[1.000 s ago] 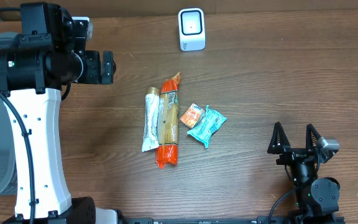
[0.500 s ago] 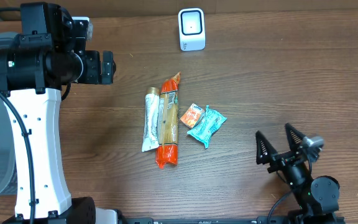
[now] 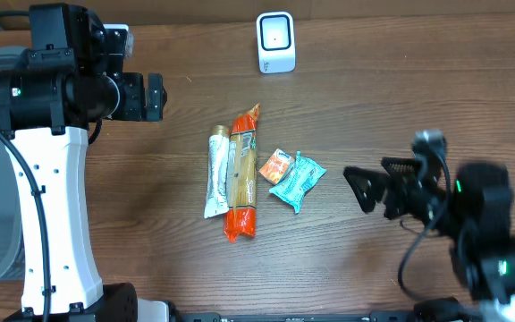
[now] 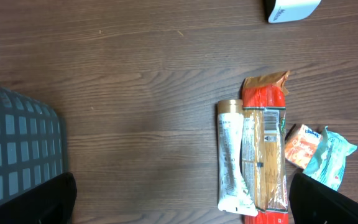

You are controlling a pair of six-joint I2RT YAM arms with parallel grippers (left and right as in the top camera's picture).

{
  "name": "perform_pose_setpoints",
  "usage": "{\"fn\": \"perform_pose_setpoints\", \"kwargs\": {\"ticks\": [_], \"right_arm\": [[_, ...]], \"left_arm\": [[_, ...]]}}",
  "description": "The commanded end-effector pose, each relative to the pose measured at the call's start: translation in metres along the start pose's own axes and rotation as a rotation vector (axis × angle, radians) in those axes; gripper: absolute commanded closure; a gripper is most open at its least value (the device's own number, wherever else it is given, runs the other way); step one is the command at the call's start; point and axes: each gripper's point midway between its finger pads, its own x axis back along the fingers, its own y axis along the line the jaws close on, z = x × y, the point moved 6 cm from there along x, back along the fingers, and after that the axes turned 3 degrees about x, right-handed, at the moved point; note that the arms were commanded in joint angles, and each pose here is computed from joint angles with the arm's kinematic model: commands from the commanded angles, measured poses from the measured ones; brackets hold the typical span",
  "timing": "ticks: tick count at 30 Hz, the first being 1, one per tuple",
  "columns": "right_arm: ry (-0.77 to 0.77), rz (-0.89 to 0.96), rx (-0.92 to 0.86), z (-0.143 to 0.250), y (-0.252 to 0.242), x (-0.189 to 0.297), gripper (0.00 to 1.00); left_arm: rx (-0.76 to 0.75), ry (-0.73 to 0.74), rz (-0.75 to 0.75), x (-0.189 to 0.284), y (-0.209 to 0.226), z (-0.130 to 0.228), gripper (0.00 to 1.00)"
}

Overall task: Scan the item barcode
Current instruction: 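Reach the right gripper left toward the teal wipe packet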

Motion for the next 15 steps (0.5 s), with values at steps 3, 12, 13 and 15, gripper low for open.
{"fn": "perform_pose_setpoints", "kwargs": {"ticks": [3,12,13,15], "right_arm": [[0.299,-0.032,-0.117,-0.024,0.014,-0.036,0.0],[0.56,-0.156,-0.286,-0.003,0.001,-0.118,0.22],[0.591,-0.151,-0.299,0.004,0.0,-0.125,0.3],[0.653,-0.123,-0.334,0.019,-0.001,-0.14,0.34]], "left_arm": [[-0.012,-0.021,-0.004,0.005,0.001,-0.003,0.0],[-0.012,-0.021,-0.004,0.005,0.001,-0.003,0.0],[-0.012,-0.021,-0.004,0.005,0.001,-0.003,0.0],[-0.012,-0.021,-0.004,0.005,0.001,-0.003,0.0]]}}
